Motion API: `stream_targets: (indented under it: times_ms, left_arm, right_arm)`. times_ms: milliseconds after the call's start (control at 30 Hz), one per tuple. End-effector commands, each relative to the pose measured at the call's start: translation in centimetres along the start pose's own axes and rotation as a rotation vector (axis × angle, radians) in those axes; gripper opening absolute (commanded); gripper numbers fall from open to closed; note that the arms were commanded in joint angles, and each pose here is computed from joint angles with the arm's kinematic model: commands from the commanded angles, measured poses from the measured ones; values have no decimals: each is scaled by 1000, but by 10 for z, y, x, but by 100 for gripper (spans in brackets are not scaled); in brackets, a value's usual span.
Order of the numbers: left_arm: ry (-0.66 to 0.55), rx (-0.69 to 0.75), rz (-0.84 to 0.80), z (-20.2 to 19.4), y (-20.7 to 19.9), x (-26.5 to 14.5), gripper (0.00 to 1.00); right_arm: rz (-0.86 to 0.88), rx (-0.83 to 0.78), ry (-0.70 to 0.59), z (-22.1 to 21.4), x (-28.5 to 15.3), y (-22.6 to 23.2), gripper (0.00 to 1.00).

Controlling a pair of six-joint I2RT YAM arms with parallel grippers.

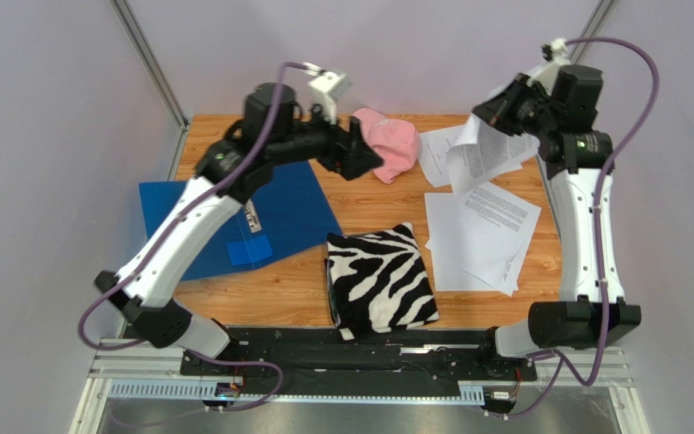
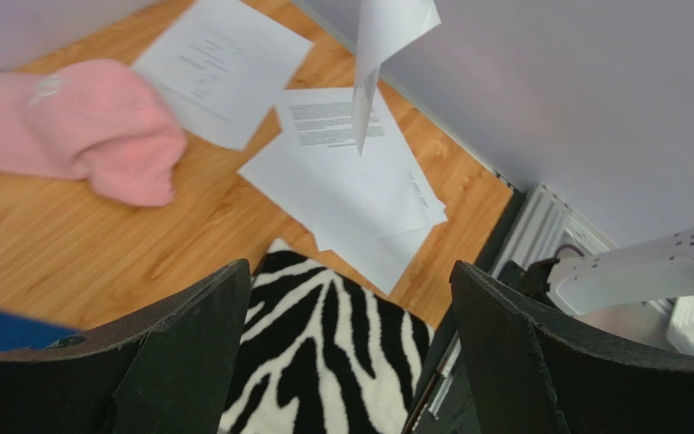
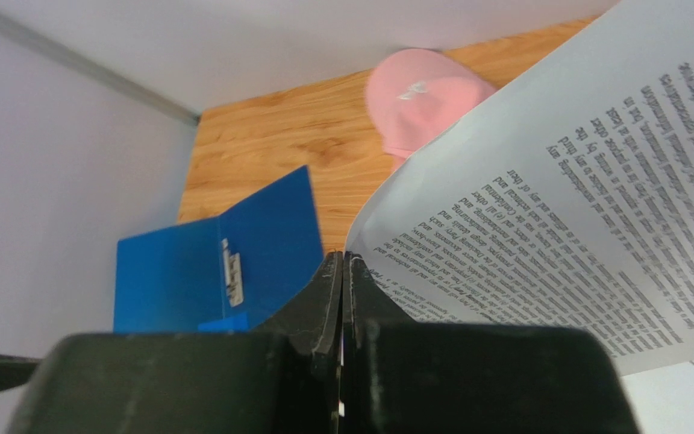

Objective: Put the files into the folder
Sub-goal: Place the file in the spring clip on the folder.

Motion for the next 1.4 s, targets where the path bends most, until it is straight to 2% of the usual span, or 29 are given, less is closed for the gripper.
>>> stream_targets:
  times_ms: [0,33,133,200,233,333,467,667,700,733,867,900,1000,1067,1100,1167,1200,1233,1300,1367]
  left_arm:
    - [100,-117,290,-31,42,-71,90]
    - [112,-155,381,-38,56,-99,90]
    - [118,-220,576,-60,83,-150,89]
    - [126,-263,694,-81,97,-171,88]
    - [79,-270,749,-80,97,-192,88]
    - [33,-291,819,-93,97,-215,88]
    - [36,-332,927,-111,104,-233,88]
    - [41,-345,894,-121,107,-225,89]
    - [50,-353,884,-123,112,-219,89]
    - [54,-358,880,-125,115,-215,89]
    - [52,-427,729,-136,124,-171,88]
    - [73,-454,720,-147,136,-157,88]
    - [105,-532,678,-170,158,-124,86]
    - [113,-584,640,-181,168,-103,81]
    - [144,-624,643,-199,183,-88,79]
    - [159,-663,635,-212,197,-71,68]
    - [212,-699,645,-234,209,-59,64]
    - [225,-717,651,-241,215,-54,57]
    - [265,-742,661,-260,228,-42,50]
    - [247,-746,621,-258,230,-32,45]
  right_arm:
    - [242,-127,125,-34,37,82,0]
    - [321,-151,175,-56,44,110,0]
    - [465,-176,276,-100,68,163,0]
    - [533,-132,347,-124,86,185,0]
    - [610,-131,376,-141,85,207,0]
    - [732,-63,488,-187,97,246,0]
    - [770,56,594,-227,113,258,0]
    - [728,93,726,-282,139,196,0]
    - [747,94,777,-290,136,188,0]
    - [763,99,774,-292,141,181,0]
    - [722,135,812,-317,156,140,0]
    - [724,141,857,-327,154,126,0]
    - [670,151,870,-342,165,87,0]
    - [636,142,877,-347,174,67,1]
    - [577,154,911,-355,180,54,1]
    - [541,71,910,-362,187,35,3]
    - [479,70,930,-369,190,22,4]
    - [460,69,922,-367,193,13,5]
    - [401,81,909,-365,196,-2,5]
    - [345,34,883,-362,197,-21,5]
Point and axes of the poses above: each gripper's point midway between its finger pads, its own x axis out along the fingers, its own y axis along the line the jaws close on, z = x × y, the point moved 1 cm from there along -x, back along the fingers, and after that the axes turned 10 degrees about x, right-handed, at the moved point
